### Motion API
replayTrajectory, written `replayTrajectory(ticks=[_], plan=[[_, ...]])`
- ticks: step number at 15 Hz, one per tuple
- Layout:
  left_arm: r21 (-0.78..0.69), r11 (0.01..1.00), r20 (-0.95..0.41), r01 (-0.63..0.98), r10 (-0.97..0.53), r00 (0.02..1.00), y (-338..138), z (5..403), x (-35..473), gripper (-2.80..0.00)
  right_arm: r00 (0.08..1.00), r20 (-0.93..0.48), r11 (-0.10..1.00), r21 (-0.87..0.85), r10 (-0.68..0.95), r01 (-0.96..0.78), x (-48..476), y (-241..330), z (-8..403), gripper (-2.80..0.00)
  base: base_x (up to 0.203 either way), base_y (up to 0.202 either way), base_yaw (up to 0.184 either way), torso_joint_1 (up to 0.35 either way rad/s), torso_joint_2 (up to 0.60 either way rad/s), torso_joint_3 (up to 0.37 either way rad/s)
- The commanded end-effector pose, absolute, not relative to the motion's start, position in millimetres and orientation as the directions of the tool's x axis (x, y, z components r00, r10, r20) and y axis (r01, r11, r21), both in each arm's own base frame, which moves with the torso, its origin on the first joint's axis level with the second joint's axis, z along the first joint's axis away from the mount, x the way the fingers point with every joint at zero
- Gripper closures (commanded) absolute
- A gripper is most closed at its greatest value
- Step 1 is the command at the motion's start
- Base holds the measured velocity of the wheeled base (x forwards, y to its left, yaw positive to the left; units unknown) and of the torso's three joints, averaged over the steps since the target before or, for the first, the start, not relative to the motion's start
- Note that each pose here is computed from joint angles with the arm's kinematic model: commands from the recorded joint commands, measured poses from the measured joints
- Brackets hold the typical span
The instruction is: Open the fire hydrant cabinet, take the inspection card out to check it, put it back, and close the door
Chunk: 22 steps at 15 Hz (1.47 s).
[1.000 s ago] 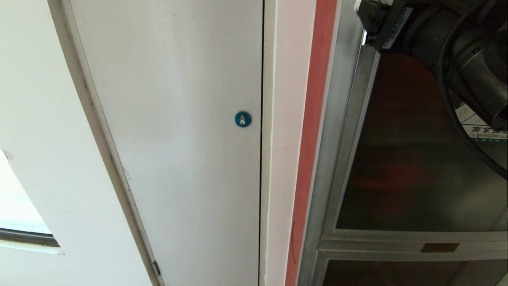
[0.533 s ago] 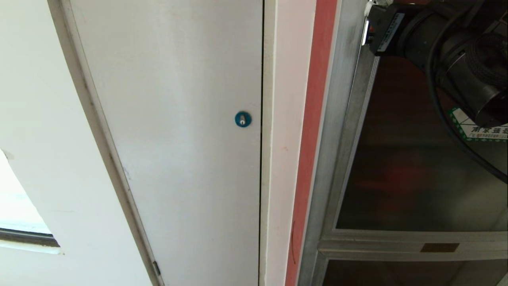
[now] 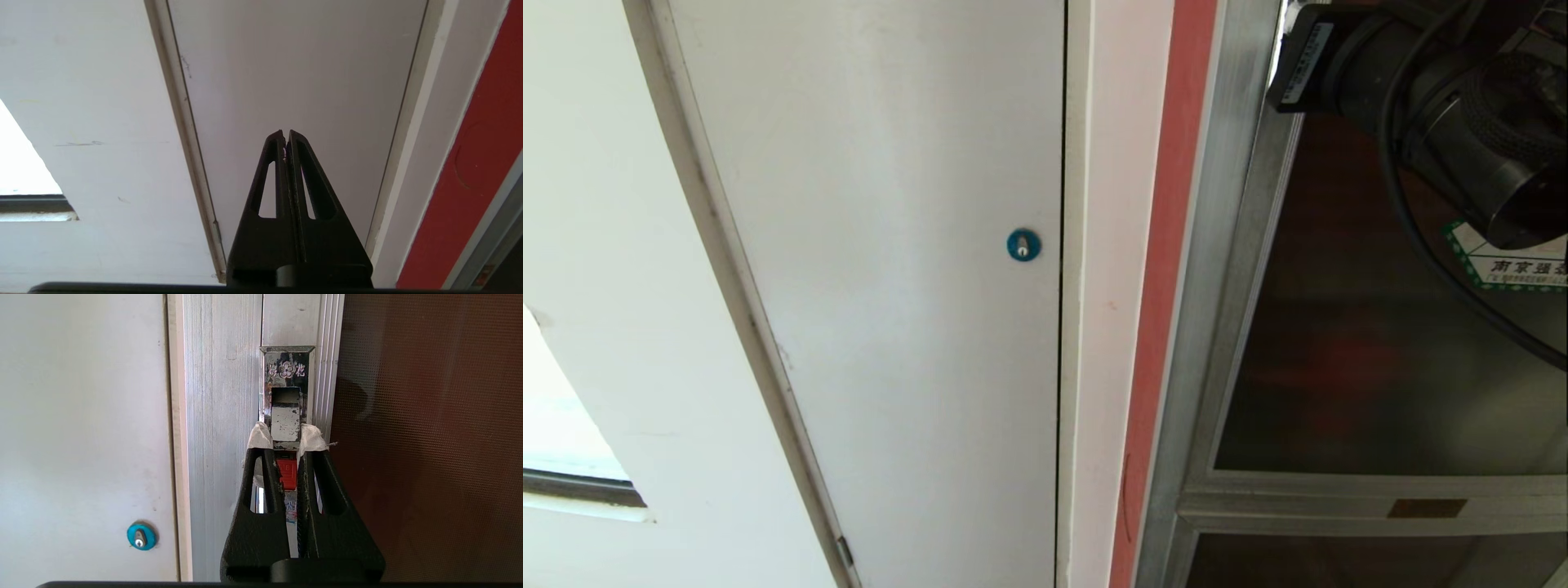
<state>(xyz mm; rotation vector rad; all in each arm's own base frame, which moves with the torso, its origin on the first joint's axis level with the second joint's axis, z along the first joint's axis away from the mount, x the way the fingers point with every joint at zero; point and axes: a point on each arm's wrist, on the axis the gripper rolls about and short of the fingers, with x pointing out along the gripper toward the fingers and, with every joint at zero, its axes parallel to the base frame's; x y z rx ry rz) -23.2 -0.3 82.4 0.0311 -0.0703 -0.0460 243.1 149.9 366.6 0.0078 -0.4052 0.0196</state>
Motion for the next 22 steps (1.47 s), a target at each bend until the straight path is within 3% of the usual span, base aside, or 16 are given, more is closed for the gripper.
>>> replayTrajectory(ticks=[1,14,22], plan=[[0.032,0.998,0.041,0.046,-0.048,0.998,-0.3,74.9,-20.9,0.0,0.91,0.415,1.0,0.019,0.01,-0.02,237.2,146.7,372.5,0.0,0.0,0.0,0.0,0.0,0.0,0.0],[0.032,0.998,0.041,0.046,-0.048,0.998,-0.3,74.9,-20.9,0.0,0.888,0.457,0.996,0.047,0.043,-0.072,187.9,129.5,389.6,0.0,0.0,0.0,0.0,0.0,0.0,0.0],[0.032,0.998,0.041,0.046,-0.048,0.998,-0.3,74.9,-20.9,0.0,0.913,0.403,0.997,0.006,0.068,-0.077,187.8,129.6,368.5,0.0,0.0,0.0,0.0,0.0,0.0,0.0]])
